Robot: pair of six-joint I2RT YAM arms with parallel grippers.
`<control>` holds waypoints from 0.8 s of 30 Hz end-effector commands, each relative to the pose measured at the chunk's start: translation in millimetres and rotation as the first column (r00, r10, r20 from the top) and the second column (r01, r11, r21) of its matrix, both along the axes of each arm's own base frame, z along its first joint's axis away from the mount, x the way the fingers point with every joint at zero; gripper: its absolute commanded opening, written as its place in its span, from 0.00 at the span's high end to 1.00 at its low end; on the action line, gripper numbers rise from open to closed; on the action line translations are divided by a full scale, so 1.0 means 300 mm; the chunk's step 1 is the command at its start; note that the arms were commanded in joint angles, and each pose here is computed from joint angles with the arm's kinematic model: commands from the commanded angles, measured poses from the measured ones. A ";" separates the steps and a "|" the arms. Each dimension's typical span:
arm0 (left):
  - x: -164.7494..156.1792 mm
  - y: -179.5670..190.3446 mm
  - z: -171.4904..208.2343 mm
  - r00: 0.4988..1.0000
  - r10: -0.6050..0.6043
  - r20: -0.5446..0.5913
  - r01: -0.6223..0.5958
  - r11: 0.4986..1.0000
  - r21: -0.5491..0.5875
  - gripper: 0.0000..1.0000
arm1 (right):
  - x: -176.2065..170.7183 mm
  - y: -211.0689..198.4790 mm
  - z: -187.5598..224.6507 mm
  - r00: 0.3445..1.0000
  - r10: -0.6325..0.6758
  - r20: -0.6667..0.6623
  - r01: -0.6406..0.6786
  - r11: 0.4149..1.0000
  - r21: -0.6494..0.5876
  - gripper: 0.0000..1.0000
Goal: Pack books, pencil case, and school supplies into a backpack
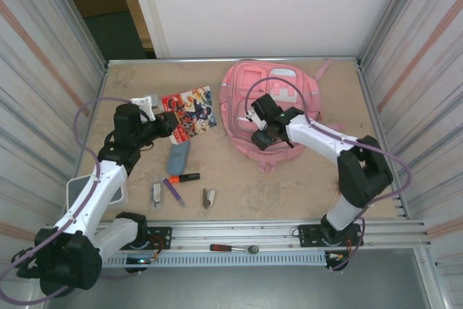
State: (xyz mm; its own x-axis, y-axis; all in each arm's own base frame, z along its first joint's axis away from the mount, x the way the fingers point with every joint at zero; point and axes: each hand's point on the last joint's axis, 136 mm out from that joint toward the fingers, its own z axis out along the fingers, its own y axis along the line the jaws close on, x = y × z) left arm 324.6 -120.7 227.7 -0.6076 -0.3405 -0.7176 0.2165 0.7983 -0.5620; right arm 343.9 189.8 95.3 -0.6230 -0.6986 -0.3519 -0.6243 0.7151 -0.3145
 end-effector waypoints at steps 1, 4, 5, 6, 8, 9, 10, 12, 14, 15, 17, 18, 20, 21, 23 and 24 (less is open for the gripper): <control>0.001 -0.010 0.121 0.992 -0.018 0.128 0.019 1.000 -0.011 1.00 | 0.086 -0.001 0.025 0.997 0.034 0.064 -0.028 0.996 -0.090 0.26; -0.002 -0.015 0.112 0.993 -0.024 0.119 0.026 0.999 -0.019 1.00 | 0.121 0.017 -0.007 0.997 0.053 0.061 -0.045 0.992 -0.115 0.30; -0.005 -0.016 0.109 0.993 -0.026 0.114 0.029 0.999 -0.023 1.00 | 0.128 0.023 -0.013 0.996 0.060 0.060 -0.052 0.992 -0.119 0.33; -0.008 -0.018 0.106 0.994 -0.030 0.109 0.033 0.999 -0.027 1.00 | 0.135 0.029 -0.021 0.996 0.067 0.057 -0.060 0.991 -0.122 0.40; -0.014 -0.023 0.098 0.994 -0.037 0.099 0.040 0.999 -0.033 1.00 | 0.145 0.050 -0.020 0.995 0.084 0.059 -0.077 0.991 -0.111 0.51; -0.018 -0.028 0.093 0.995 -0.045 0.093 0.049 0.998 -0.036 1.00 | 0.148 0.061 -0.017 0.994 0.090 0.061 -0.084 0.991 -0.102 0.59; -0.022 -0.031 0.091 0.995 -0.053 0.090 0.057 0.997 -0.042 1.00 | 0.151 0.069 -0.005 0.994 0.091 0.065 -0.085 0.993 -0.088 0.68; -0.033 -0.042 0.081 0.995 -0.069 0.071 0.073 0.996 -0.059 1.00 | 0.155 0.082 0.027 0.994 0.079 0.077 -0.076 0.996 -0.045 0.82; -0.047 -0.057 0.082 0.994 -0.091 0.063 0.097 0.991 -0.092 1.00 | 0.163 0.088 0.090 0.996 0.032 0.086 -0.036 0.999 0.035 0.93; -0.057 -0.067 0.088 0.992 -0.106 0.063 0.113 0.987 -0.113 1.00 | 0.171 0.090 0.137 0.996 -0.004 0.088 -0.005 0.995 0.097 0.97; -0.071 -0.075 0.090 0.994 -0.104 0.041 0.110 0.980 -0.166 1.00 | 0.184 0.090 0.237 0.994 -0.066 0.083 0.045 0.971 0.235 1.00; -0.080 -0.082 0.096 0.993 -0.112 0.038 0.117 0.975 -0.191 1.00 | 0.189 0.091 0.291 0.993 -0.092 0.072 0.065 0.946 0.316 1.00; -0.099 -0.104 0.109 0.988 -0.148 0.038 0.153 0.959 -0.238 1.00 | 0.196 0.099 0.386 0.992 -0.124 0.036 0.093 0.883 0.460 1.00; -0.109 -0.113 0.114 0.987 -0.160 0.030 0.162 0.950 -0.266 1.00 | 0.200 0.102 0.427 0.991 -0.136 0.012 0.109 0.846 0.523 1.00; -0.125 -0.132 0.123 0.983 -0.183 0.023 0.180 0.932 -0.315 1.00 | 0.213 0.095 0.489 0.987 -0.156 -0.039 0.147 0.778 0.611 1.00; -0.129 -0.139 0.123 0.983 -0.182 0.010 0.174 0.922 -0.345 1.00 | 0.220 0.094 0.514 0.985 -0.159 -0.063 0.162 0.746 0.646 1.00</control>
State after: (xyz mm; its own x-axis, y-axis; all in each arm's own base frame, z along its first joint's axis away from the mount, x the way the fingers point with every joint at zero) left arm 293.6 -145.8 219.6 -0.7220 -0.4112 -0.5564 0.2061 0.6398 -0.7403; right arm 415.9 203.0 191.7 -0.6778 -0.4019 -0.6156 -0.5121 0.8589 0.0030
